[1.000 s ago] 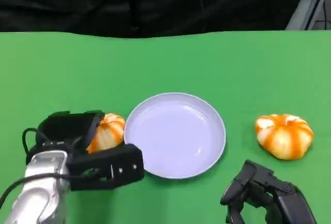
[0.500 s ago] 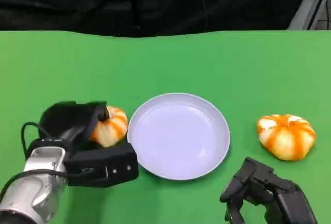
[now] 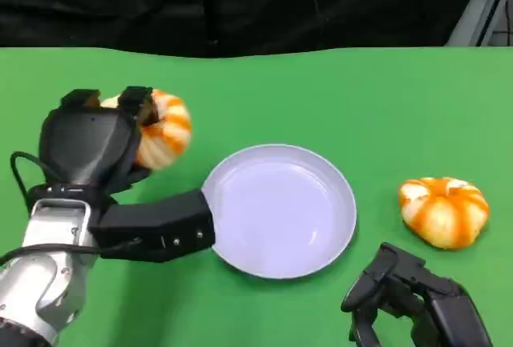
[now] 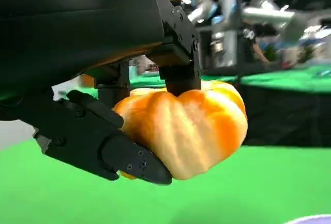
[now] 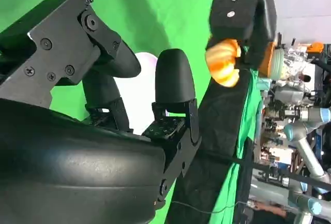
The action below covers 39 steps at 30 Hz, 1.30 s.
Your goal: Grasp the bread from the table and place it into the plate.
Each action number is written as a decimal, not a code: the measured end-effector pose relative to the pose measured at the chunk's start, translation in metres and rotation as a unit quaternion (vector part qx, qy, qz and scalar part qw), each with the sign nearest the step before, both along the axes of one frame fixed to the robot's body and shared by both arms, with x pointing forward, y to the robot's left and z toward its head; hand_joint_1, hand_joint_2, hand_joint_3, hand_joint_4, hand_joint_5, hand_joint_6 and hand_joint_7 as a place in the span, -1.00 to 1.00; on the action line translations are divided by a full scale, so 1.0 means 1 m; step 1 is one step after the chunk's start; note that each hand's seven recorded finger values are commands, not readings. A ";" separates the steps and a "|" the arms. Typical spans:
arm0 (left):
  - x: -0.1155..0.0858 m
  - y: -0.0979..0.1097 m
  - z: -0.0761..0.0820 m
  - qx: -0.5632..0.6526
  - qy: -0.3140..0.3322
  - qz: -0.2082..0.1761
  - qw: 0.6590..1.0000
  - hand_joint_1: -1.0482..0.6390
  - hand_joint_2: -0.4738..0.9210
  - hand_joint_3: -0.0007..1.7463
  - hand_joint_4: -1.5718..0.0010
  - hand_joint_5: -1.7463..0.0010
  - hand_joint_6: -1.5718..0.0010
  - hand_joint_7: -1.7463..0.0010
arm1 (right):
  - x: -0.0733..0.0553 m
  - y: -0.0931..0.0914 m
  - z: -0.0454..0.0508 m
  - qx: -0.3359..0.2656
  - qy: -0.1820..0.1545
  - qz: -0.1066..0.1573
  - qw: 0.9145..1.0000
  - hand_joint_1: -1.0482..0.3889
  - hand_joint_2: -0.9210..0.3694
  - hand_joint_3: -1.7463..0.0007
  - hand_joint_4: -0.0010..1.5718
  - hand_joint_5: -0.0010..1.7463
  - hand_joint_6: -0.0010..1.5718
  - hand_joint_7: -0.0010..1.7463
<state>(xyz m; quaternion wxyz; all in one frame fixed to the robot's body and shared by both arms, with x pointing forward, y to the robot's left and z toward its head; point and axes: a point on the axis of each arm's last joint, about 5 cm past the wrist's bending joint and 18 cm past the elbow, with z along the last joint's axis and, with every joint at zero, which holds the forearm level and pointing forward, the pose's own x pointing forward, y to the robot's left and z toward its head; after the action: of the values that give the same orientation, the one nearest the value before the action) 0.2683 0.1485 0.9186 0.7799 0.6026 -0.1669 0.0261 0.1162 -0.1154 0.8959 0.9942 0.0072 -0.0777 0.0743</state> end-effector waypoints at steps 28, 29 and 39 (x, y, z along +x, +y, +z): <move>-0.005 -0.074 -0.002 -0.096 0.197 -0.167 0.961 -0.21 0.85 -0.57 0.41 -0.11 0.49 0.32 | -0.001 0.000 0.0055 0.000 -0.004 0.000 1.000 0.50 -0.06 -0.66 -0.17 1.00 -0.19 0.80; -0.004 -0.074 -0.001 -0.091 0.221 -0.169 0.956 -0.28 0.92 -0.68 0.52 0.04 0.57 0.48 | -0.001 0.000 0.0055 -0.001 -0.003 0.000 1.000 0.50 -0.06 -0.66 -0.17 1.00 -0.19 0.80; -0.002 -0.067 0.015 -0.041 0.292 -0.184 0.938 -0.78 1.00 -0.65 1.00 0.51 0.99 0.77 | -0.002 0.001 0.0067 -0.007 -0.003 0.001 1.000 0.49 -0.06 -0.67 -0.15 1.00 -0.18 0.82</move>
<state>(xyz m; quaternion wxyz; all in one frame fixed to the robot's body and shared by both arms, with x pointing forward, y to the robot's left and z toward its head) 0.2666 0.0818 0.9338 0.8094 0.5103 -0.0383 -0.2882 0.1145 -0.1148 0.9025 0.9939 0.0002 -0.0805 0.0755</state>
